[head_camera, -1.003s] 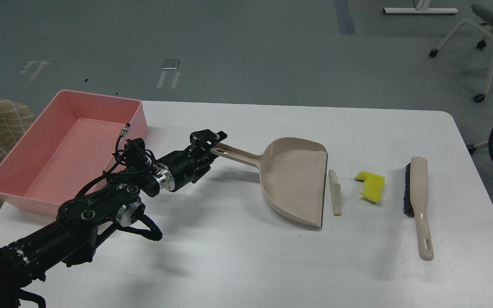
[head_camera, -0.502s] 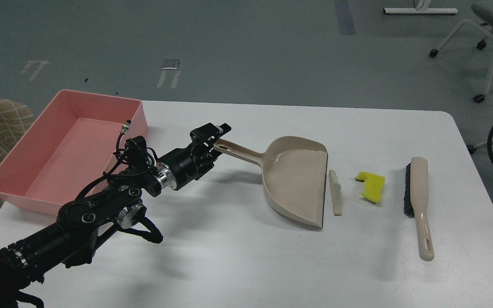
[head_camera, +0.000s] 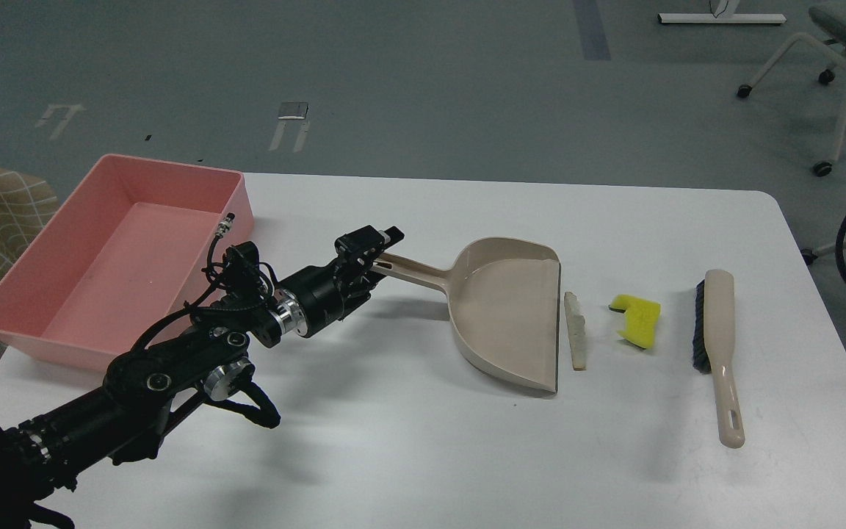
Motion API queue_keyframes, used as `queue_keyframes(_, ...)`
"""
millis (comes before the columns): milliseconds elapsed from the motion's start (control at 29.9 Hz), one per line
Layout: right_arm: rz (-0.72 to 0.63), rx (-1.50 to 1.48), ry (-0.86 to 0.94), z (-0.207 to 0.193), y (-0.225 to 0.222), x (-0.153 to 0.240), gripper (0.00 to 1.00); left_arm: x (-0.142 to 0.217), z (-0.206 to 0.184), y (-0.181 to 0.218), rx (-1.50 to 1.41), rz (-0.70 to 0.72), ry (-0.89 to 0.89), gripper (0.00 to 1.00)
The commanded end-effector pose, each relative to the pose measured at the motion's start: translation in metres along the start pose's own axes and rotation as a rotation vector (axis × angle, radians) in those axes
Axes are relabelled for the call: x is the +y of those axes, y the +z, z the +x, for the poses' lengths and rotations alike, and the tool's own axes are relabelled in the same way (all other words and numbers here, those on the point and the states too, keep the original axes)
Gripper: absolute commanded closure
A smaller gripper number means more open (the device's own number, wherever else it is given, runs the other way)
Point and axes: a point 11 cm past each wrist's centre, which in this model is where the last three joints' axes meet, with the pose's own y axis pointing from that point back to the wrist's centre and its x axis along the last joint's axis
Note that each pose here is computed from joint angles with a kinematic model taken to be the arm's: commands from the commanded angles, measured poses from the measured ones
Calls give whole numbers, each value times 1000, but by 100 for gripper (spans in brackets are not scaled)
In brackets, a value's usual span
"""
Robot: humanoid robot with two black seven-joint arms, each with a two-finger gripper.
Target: Sweep and dump garbage into bin
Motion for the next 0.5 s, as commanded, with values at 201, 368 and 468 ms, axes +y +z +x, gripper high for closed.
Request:
queue_keyframes(201,1,-2,-2,-1,0,-1,0,1,0,-2,-15,6,-3,66)
queue_keyframes(368,1,-2,-2,-1,0,-1,0,0,-2,-1,-34,-1,-4,80)
queue_keyframes(468,1,-2,-2,-1,0,-1,0,0,-2,-1,-38,-2,-3,90)
